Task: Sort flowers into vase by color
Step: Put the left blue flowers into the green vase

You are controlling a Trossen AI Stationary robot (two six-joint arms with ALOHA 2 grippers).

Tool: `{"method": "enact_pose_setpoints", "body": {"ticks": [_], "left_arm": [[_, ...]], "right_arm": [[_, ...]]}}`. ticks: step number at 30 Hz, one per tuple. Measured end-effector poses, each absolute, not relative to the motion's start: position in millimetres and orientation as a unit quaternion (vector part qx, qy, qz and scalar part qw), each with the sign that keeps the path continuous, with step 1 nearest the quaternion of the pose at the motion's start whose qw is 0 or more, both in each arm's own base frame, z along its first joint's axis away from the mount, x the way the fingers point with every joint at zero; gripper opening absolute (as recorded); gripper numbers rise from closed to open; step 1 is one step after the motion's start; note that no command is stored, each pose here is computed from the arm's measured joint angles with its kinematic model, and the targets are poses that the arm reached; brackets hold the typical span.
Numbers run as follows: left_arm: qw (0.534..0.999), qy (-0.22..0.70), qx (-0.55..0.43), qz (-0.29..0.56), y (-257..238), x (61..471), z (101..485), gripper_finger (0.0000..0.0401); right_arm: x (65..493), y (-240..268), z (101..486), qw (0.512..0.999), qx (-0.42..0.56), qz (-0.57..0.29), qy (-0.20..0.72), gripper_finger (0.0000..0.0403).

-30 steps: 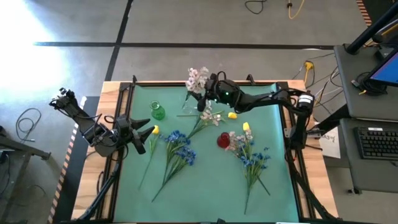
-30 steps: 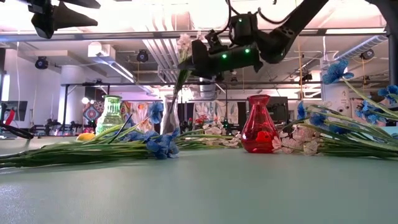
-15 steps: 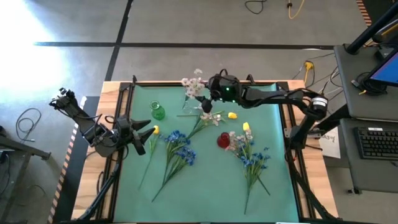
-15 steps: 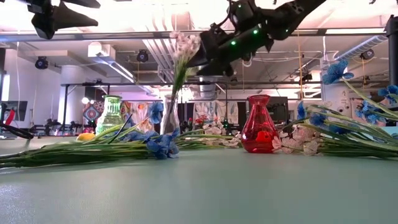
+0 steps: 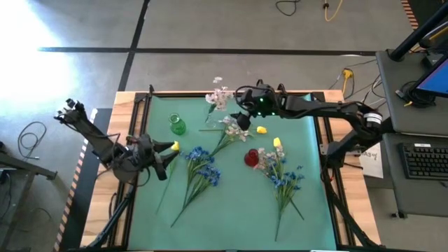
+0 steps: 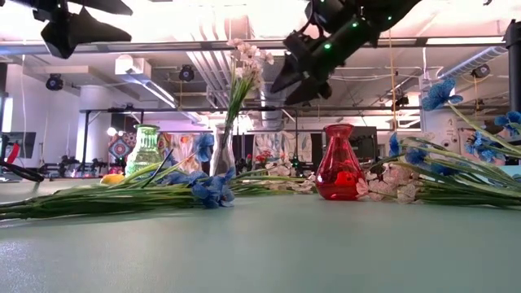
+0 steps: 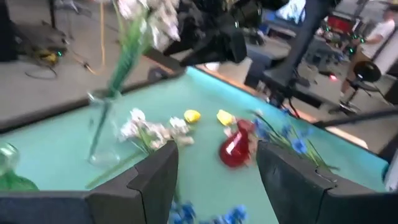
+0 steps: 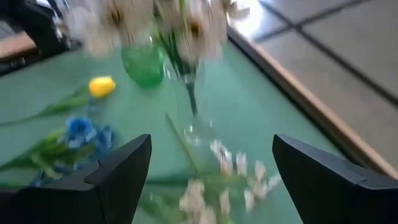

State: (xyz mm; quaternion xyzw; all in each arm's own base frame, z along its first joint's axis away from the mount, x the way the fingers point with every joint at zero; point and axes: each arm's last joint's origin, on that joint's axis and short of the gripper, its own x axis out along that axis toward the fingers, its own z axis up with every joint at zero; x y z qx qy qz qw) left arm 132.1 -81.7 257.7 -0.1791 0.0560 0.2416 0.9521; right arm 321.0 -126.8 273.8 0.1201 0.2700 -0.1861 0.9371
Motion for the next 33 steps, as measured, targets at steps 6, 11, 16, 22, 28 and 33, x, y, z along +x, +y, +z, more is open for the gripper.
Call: {"method": "enact_pose_setpoints", "body": {"ticks": [6, 11, 16, 22, 28, 33], "left_arm": [[0.948, 0.09, -0.204, 0.228, -93.4, 143.9, 242.4, 0.0206], [0.926, 0.131, -0.284, 0.211, -104.7, 154.0, 225.7, 0.0206], [0.894, 0.187, -0.347, 0.214, -116.9, 164.7, 201.8, 0.0206], [0.845, 0.251, -0.404, 0.244, -128.1, 174.1, 170.2, 0.0206], [0.812, 0.315, -0.409, 0.271, -134.4, 189.7, 156.9, 0.0206], [0.791, 0.388, -0.343, 0.326, -138.2, 203.2, 164.5, 0.0206]], "right_arm": [[307.5, -106.3, 277.6, 0.916, 0.156, -0.178, 0.323, 0.0326], [301.4, -79.2, 283.6, 0.911, 0.157, -0.149, 0.351, 0.0315], [298.7, -53.7, 291.7, 0.917, 0.148, -0.114, 0.352, 0.0308], [296.2, -33.8, 299.7, 0.926, 0.136, -0.084, 0.343, 0.0313], [295.1, -23.3, 302.7, 0.928, 0.136, -0.07, 0.34, 0.0309], [295.5, -15.8, 302.4, 0.927, 0.14, -0.061, 0.343, 0.0311]]}}
